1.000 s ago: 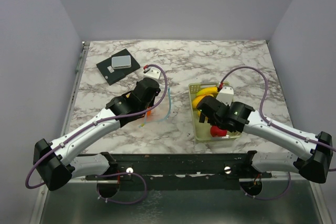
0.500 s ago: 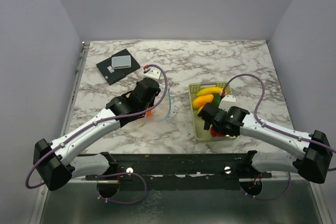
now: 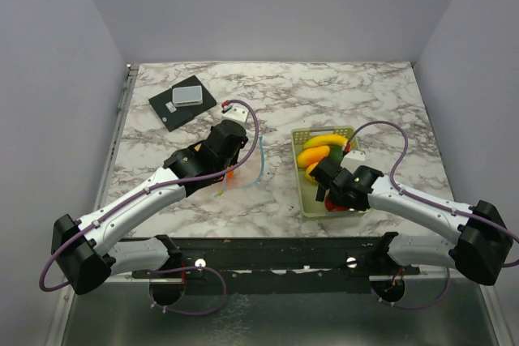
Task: Place the food in the zip-top bag and seal the zipper
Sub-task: Pick up the fake fruit from the bin.
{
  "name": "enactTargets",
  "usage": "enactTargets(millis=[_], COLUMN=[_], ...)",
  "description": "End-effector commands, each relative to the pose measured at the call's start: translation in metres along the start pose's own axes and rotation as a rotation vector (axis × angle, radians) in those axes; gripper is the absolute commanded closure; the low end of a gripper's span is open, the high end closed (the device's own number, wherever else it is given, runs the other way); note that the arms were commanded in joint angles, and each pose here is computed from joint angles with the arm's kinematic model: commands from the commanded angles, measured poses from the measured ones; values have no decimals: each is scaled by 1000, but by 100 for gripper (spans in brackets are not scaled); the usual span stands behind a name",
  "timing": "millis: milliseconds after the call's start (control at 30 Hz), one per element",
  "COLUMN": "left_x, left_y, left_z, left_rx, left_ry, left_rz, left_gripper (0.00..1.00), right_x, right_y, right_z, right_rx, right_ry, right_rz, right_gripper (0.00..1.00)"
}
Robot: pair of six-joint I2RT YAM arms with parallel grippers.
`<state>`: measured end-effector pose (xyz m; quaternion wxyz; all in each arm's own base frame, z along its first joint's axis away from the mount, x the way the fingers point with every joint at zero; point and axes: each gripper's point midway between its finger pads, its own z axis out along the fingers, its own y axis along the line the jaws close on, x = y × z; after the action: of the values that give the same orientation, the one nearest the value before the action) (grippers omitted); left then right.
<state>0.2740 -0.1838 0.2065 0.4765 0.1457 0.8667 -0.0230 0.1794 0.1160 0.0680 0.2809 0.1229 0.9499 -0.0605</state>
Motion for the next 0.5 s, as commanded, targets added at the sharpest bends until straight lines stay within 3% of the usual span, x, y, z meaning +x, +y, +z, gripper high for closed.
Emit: enactTargets(millis=[0,467], left_x=[2,3], left_y=[-5,-5], left_z=[2,3], left_rx=[19,17], left_ry=[0,4], left_rz=[7,10], left_gripper=[100,100], right_x=[2,-7], right_y=[5,10], right_z=[6,-2], right_rx=[-25,-67], right_ry=[14,2], right_rz=[7,7], right_gripper=[9,53])
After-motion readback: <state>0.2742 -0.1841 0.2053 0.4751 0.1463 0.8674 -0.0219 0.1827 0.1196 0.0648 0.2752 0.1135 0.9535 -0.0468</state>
